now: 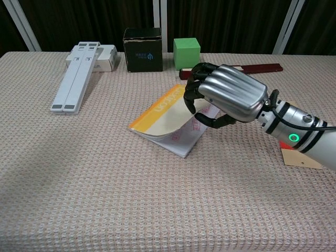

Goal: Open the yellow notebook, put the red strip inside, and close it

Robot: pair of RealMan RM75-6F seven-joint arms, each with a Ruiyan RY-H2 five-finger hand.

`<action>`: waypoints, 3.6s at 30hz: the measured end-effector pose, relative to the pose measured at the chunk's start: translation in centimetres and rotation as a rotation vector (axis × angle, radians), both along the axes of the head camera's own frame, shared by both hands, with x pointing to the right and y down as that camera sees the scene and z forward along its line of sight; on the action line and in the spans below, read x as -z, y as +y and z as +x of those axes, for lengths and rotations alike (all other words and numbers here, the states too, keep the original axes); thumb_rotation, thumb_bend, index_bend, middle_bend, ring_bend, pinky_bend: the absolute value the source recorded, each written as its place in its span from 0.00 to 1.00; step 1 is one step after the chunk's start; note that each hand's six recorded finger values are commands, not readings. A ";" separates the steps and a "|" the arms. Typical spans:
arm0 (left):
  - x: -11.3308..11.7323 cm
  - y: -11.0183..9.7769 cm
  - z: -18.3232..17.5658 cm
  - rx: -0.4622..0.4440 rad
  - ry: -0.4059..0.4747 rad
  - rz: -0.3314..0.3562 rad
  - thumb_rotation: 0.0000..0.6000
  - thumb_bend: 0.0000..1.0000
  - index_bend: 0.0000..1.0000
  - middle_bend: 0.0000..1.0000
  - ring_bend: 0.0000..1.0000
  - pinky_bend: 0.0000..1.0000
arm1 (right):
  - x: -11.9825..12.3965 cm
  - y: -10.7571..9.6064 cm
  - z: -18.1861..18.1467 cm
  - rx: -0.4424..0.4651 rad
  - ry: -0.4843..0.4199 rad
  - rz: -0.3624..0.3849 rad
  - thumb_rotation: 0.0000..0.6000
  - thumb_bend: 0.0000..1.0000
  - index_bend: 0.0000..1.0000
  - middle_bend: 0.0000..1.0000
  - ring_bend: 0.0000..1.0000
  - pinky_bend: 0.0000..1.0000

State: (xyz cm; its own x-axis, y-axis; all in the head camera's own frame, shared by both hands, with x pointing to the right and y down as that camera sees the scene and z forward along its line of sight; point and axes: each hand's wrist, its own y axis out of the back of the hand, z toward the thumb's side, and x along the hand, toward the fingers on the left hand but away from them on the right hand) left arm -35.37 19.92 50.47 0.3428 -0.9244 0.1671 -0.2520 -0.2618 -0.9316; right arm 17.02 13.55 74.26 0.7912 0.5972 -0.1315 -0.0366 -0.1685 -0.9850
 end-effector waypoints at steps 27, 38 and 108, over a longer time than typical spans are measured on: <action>0.5 -0.7 2.2 -0.029 -0.032 -0.001 1.00 0.03 0.36 0.22 0.13 0.18 | 7.7 -3.6 -1.5 0.536 -0.018 0.187 1.00 0.43 0.69 0.47 0.31 0.23; -0.1 -0.9 1.2 -0.001 -0.033 -0.021 1.00 0.03 0.35 0.22 0.13 0.18 | 5.9 -2.8 -9.8 0.634 -0.058 0.137 1.00 0.39 0.69 0.47 0.32 0.24; 0.1 -0.5 2.5 -0.022 -0.008 -0.001 1.00 0.03 0.36 0.22 0.13 0.18 | 2.5 1.4 17.7 0.114 0.403 -0.133 1.00 0.15 0.23 0.18 0.01 0.00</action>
